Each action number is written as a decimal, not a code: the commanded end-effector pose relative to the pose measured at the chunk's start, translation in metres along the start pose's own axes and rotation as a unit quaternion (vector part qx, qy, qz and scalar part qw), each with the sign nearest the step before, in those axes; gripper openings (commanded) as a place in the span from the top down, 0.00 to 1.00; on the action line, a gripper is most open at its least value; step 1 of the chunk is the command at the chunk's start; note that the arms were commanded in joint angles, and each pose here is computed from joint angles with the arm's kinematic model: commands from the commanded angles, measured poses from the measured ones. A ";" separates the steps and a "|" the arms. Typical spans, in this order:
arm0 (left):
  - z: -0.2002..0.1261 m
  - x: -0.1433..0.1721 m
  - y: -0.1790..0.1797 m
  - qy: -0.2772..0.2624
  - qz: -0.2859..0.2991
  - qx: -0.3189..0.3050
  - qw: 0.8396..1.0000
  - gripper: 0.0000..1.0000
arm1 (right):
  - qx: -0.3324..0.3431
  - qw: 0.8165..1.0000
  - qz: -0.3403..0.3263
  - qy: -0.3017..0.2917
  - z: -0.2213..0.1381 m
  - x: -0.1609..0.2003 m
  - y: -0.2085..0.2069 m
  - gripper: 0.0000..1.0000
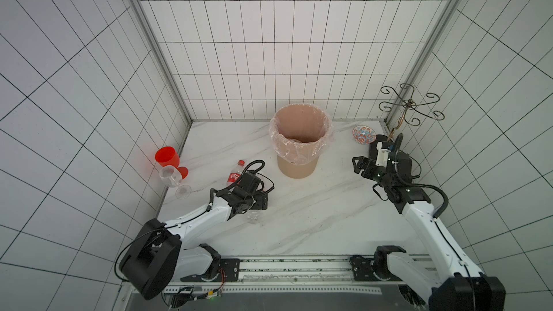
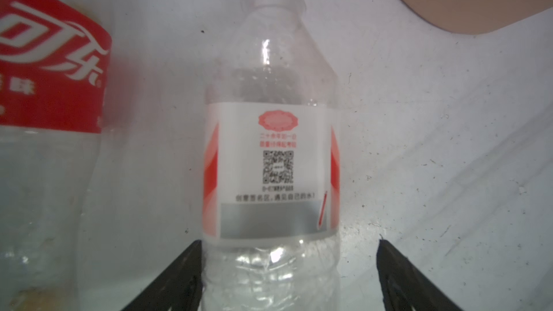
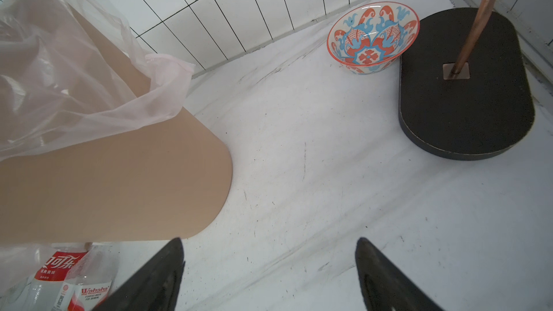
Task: Throw the plastic bottles in the bin
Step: Pick up the plastic bottle from the center of the table.
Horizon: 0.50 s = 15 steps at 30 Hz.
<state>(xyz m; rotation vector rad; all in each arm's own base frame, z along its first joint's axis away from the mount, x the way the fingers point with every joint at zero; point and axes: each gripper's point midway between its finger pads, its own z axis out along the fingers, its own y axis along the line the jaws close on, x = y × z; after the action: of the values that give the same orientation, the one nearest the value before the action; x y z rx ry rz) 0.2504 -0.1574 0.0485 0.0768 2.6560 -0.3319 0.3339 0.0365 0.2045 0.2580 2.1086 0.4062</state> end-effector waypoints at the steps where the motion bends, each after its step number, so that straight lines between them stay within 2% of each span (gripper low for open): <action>1: 0.006 -0.012 -0.002 -0.022 0.003 -0.006 1.000 0.20 | 0.004 1.000 0.008 0.014 0.004 0.018 -0.010 0.12; 5: 0.013 -0.011 -0.005 -0.013 0.003 -0.006 1.000 0.39 | 0.004 1.000 0.010 0.013 0.004 0.017 -0.010 0.12; 9: -0.002 -0.021 -0.009 -0.042 0.010 -0.006 0.999 0.49 | 0.001 1.000 0.009 0.013 0.003 0.017 -0.010 0.13; 12: -0.034 -0.041 -0.006 -0.093 0.011 -0.017 0.995 0.48 | -0.002 1.000 0.010 0.015 0.005 0.018 -0.009 0.13; 15: -0.088 -0.073 -0.004 -0.182 0.006 -0.021 0.983 0.48 | -0.007 1.000 0.009 0.018 0.006 0.019 -0.008 0.14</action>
<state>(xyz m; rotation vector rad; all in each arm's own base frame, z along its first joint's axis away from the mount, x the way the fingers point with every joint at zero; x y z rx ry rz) 0.2620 -0.1519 0.0994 0.0758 2.4762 -0.2981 0.3340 0.0371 0.2046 0.2543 2.1064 0.4204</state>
